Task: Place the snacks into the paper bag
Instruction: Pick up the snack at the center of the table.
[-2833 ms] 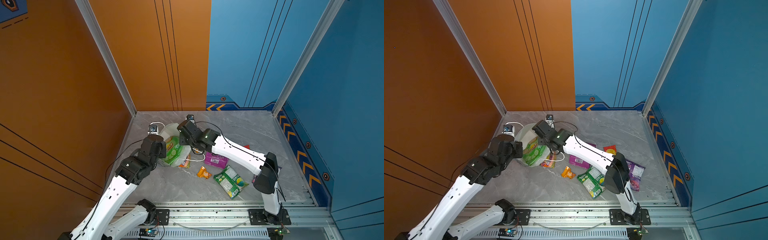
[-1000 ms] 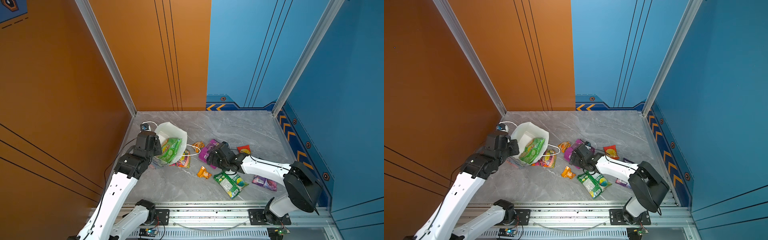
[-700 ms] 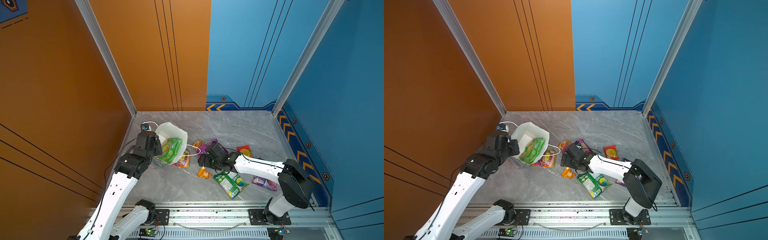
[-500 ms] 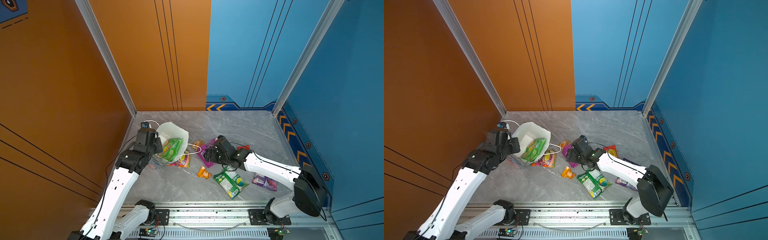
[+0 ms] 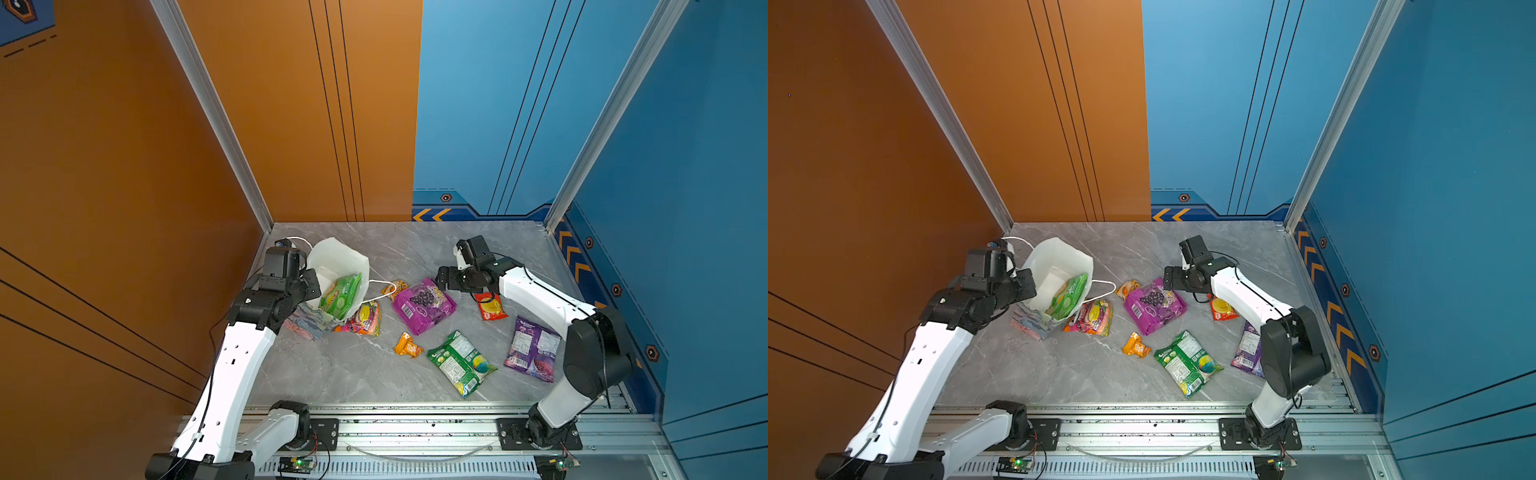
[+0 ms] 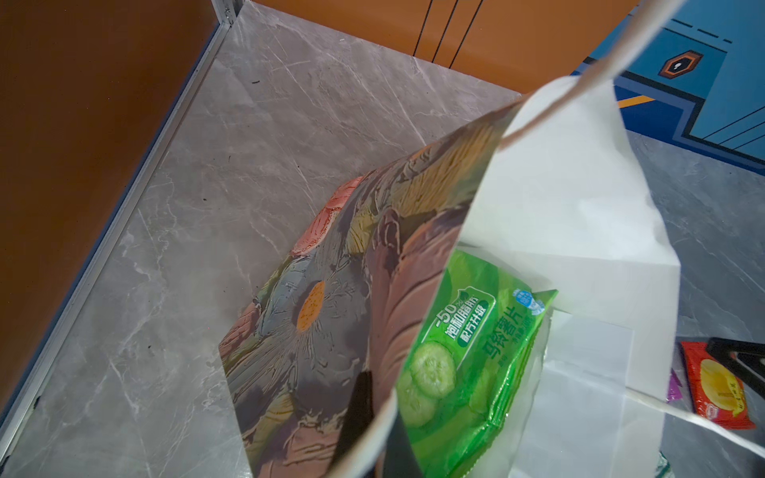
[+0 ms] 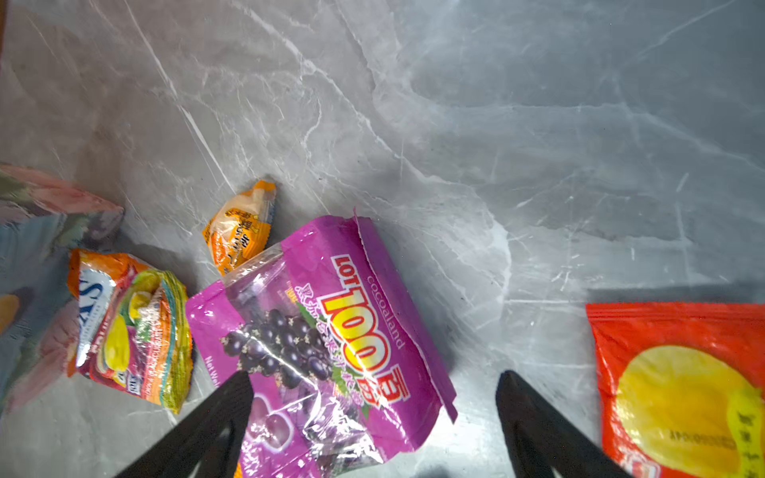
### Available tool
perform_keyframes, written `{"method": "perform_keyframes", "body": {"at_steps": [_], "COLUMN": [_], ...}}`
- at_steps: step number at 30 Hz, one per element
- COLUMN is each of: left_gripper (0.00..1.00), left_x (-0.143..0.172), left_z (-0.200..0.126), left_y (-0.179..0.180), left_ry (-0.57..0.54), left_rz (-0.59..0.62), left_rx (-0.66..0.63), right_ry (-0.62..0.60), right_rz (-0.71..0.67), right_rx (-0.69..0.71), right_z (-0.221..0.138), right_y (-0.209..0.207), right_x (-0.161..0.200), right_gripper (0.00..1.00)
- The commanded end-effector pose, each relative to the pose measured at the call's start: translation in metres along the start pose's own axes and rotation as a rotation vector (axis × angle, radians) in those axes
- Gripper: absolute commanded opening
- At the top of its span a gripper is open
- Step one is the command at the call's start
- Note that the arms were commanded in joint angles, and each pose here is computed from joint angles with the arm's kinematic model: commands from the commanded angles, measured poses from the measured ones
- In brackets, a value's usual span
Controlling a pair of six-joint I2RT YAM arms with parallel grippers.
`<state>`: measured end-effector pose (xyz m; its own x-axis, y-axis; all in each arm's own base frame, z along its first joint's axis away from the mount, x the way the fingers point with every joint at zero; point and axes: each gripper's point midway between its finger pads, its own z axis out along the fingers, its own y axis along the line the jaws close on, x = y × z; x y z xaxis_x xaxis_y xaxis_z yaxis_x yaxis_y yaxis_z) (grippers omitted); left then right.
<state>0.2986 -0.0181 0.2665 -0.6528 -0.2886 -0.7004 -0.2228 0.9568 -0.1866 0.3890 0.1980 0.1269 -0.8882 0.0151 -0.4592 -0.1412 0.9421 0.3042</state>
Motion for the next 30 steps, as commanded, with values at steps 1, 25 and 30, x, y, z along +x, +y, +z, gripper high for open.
{"method": "perform_keyframes", "body": {"at_steps": [1,25,30], "left_gripper": [0.0,0.0,0.0], "left_x": [-0.001,0.006,0.006], "left_z": [-0.005,-0.004,-0.003], "left_y": [0.001,0.003,0.003], "left_ry": [-0.009,-0.051,-0.05], "left_rz": [0.016,-0.005,-0.009], "left_rx": [0.011,0.051,0.053], "right_ry": [0.086,0.349,0.325], "right_rz": [-0.113,-0.025,0.033], "right_rx": [-0.068,-0.162,-0.169], "right_z": [0.009,0.074,0.067], "right_y": [0.005,0.002,0.0], "right_x": [0.006,0.059,0.061], "right_gripper": [0.94,0.55,0.34]}}
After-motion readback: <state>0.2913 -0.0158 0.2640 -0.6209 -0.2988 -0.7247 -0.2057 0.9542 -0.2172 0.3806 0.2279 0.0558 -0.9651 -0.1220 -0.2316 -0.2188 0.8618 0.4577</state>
